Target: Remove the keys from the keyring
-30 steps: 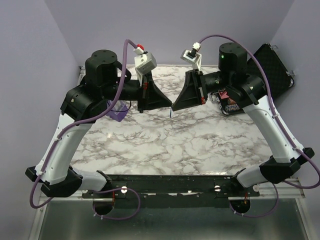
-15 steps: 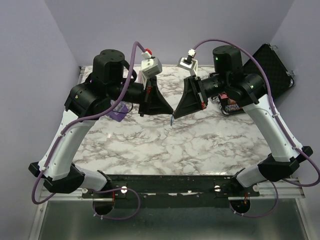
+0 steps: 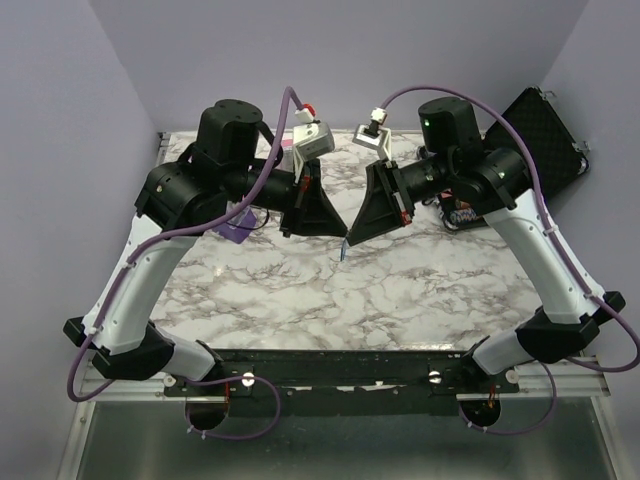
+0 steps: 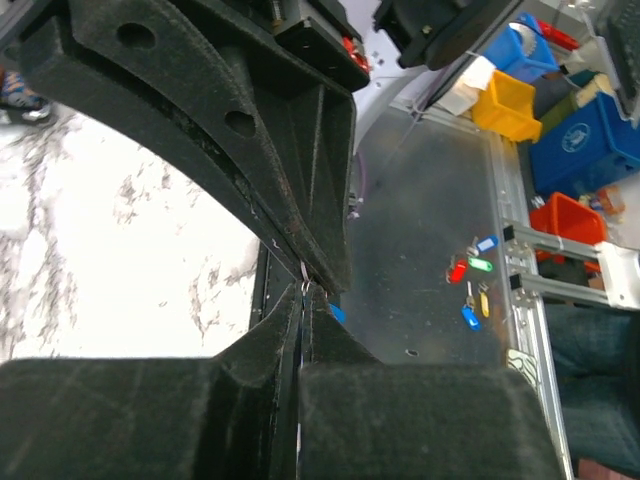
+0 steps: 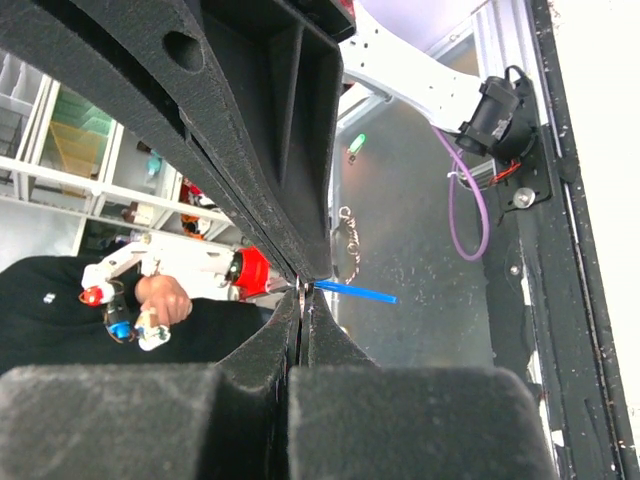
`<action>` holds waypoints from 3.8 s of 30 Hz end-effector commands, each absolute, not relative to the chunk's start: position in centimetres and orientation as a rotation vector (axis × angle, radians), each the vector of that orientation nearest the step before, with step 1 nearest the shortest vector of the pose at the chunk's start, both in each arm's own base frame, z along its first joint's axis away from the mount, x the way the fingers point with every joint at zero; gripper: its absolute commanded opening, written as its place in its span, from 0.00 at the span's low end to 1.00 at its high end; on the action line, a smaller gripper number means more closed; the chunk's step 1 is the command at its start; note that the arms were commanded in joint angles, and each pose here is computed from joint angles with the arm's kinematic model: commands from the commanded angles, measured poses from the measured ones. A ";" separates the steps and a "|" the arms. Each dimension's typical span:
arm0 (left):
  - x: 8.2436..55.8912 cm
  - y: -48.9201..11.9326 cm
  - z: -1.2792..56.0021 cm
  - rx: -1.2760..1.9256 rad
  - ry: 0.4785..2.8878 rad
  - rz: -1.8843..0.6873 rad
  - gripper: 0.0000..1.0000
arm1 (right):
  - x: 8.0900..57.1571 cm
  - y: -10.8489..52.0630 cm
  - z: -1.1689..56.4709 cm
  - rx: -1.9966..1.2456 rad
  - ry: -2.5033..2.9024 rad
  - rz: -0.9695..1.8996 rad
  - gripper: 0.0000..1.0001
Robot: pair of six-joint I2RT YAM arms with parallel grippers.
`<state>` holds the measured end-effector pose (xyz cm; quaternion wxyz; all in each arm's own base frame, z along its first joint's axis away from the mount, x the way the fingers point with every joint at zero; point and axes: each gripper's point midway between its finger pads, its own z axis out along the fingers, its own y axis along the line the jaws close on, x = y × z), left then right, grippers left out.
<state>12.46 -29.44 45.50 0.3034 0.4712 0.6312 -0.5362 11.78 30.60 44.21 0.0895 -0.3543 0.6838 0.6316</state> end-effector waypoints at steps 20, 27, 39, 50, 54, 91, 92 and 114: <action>15.2 -24.5 54.6 0.818 1.451 -1.260 0.76 | 14.9 33.2 49.3 -0.910 1.671 1.780 0.01; 12.5 -22.8 56.7 0.817 1.211 -1.500 0.73 | 14.1 33.4 54.0 -0.942 1.477 1.894 0.01; 12.4 -23.0 58.4 0.778 1.112 -1.661 0.62 | 13.9 33.5 55.5 -0.952 1.401 1.941 0.01; 14.0 -23.6 57.8 0.734 1.169 -1.668 0.54 | 14.1 33.6 55.9 -0.935 1.387 1.945 0.01; 14.2 -23.9 57.9 0.740 1.168 -1.671 0.53 | 14.3 33.8 55.7 -0.928 1.393 1.945 0.01; 15.2 -25.7 55.4 0.820 1.359 -1.523 0.00 | 15.6 34.7 52.6 -0.937 1.534 1.898 0.01; 15.3 -25.7 55.0 0.830 1.375 -1.514 0.00 | 15.6 34.7 52.3 -0.939 1.546 1.891 0.01; 12.9 -28.3 45.6 1.160 1.612 -1.537 0.00 | 14.3 33.3 47.2 -0.966 1.776 1.828 0.01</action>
